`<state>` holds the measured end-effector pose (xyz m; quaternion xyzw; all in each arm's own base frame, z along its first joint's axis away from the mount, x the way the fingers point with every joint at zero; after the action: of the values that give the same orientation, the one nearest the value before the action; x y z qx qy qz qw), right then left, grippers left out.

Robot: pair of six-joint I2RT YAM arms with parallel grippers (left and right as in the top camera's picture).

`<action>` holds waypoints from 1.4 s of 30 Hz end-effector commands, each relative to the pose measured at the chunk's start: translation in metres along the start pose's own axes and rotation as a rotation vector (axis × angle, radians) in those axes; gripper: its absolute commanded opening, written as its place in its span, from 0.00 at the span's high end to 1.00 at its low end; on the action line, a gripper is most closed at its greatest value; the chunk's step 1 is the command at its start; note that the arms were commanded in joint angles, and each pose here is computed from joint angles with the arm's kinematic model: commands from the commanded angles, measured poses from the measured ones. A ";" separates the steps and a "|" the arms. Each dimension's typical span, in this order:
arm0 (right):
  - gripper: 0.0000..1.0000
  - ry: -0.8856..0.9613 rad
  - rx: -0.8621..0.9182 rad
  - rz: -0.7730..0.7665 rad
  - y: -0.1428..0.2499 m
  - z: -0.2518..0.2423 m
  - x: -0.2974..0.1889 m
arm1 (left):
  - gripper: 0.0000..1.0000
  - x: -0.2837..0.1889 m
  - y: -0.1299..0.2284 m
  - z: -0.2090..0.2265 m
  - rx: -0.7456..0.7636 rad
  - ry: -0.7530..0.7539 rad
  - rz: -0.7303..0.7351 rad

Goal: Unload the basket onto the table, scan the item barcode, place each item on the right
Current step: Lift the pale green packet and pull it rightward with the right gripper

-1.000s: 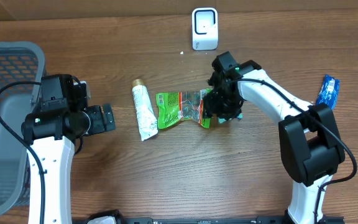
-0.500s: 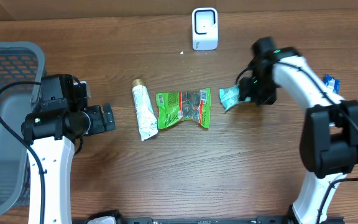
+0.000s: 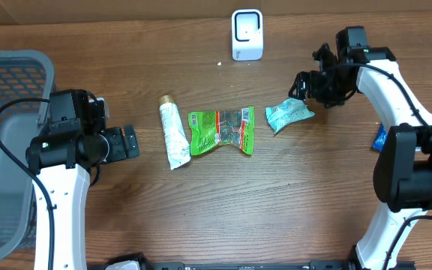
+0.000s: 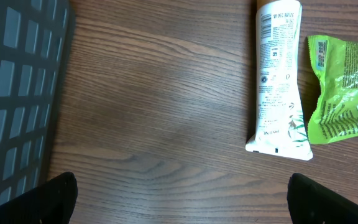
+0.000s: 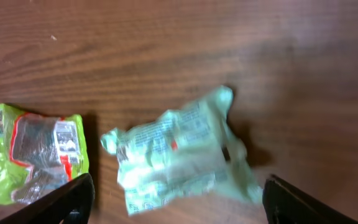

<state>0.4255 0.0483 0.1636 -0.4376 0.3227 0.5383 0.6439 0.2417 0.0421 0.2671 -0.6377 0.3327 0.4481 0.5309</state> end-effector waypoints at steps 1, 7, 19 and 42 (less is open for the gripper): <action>0.12 -0.002 -0.037 0.000 -0.007 -0.009 0.017 | 0.00 -0.001 0.000 -0.001 0.020 0.011 -0.003; 0.20 -0.001 -0.036 0.053 -0.002 -0.018 0.038 | 0.01 -0.001 0.000 -0.001 0.020 0.011 -0.003; 0.60 -0.012 0.028 0.195 0.023 -0.035 0.077 | 0.00 -0.001 0.000 -0.001 0.019 0.011 -0.003; 0.96 -0.486 -0.131 -0.044 0.011 0.021 -0.037 | 0.00 -0.001 0.000 -0.001 0.020 0.011 -0.003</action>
<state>0.4124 0.0506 0.1376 -0.3088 0.2051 0.6471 0.6662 0.2417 0.0421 0.2671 -0.6377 0.3327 0.4481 0.5309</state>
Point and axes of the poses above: each gripper's point midway between its finger pads, its own x axis out along the fingers, its own z axis along the line the jaws close on, y = z × x, the point moved 10 cm from there along -x, back along the fingers, and after that the axes turned 1 degree about x, right-handed, at the moved point
